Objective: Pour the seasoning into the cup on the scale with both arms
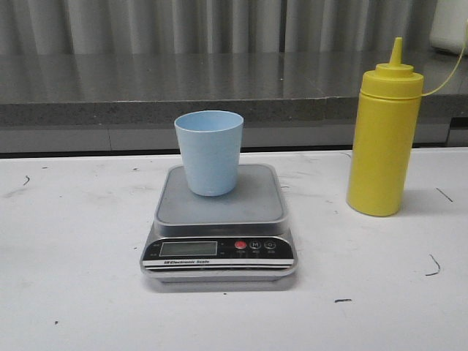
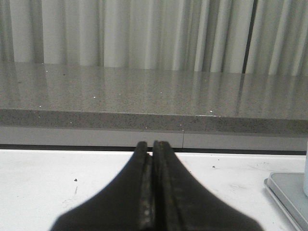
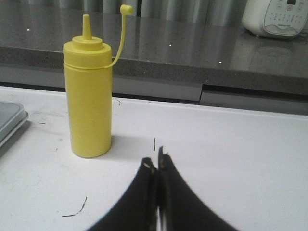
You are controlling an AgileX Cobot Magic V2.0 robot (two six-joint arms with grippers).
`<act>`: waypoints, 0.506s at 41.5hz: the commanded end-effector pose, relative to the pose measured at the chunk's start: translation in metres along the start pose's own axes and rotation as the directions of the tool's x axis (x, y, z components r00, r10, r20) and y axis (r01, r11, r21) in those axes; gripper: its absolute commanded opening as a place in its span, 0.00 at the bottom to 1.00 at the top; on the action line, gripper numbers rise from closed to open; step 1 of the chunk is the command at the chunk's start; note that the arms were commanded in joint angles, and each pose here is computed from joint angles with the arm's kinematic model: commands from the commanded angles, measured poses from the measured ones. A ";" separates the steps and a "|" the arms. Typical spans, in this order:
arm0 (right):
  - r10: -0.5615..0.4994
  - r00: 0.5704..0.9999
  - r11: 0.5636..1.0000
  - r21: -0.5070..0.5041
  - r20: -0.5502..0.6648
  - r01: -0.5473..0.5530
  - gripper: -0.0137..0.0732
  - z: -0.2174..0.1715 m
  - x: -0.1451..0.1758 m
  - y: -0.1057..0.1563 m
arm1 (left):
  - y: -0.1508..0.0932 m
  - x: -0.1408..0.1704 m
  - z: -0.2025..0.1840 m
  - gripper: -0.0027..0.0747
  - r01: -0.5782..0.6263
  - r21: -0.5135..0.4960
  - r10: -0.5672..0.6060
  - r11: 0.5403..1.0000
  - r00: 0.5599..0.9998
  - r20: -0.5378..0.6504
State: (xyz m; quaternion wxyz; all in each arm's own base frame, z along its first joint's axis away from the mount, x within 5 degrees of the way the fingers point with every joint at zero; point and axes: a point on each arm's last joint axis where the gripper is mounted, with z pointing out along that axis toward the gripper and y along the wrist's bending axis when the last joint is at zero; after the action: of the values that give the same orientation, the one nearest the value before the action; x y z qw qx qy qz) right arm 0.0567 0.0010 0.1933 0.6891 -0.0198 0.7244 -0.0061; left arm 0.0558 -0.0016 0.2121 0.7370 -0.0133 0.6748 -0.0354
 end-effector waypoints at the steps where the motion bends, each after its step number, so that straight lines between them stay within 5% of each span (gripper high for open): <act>1: -0.009 0.992 1.000 0.011 0.125 0.008 0.08 -0.002 -0.013 -0.001 | 0.001 0.000 -0.001 0.01 0.004 -0.002 -0.004 1.000 0.997 0.073; 21: 0.058 0.989 0.998 0.000 0.139 -0.058 0.08 -0.003 -0.014 -0.001 | 0.001 0.000 -0.001 0.01 0.004 -0.002 -0.004 1.000 0.997 0.073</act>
State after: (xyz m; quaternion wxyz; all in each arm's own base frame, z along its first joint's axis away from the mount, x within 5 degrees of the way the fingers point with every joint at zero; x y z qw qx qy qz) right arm 0.0568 0.0015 0.1952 0.6963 -0.0036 0.7176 0.0130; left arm 0.0558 -0.0016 0.2121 0.7370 -0.0133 0.6748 -0.0354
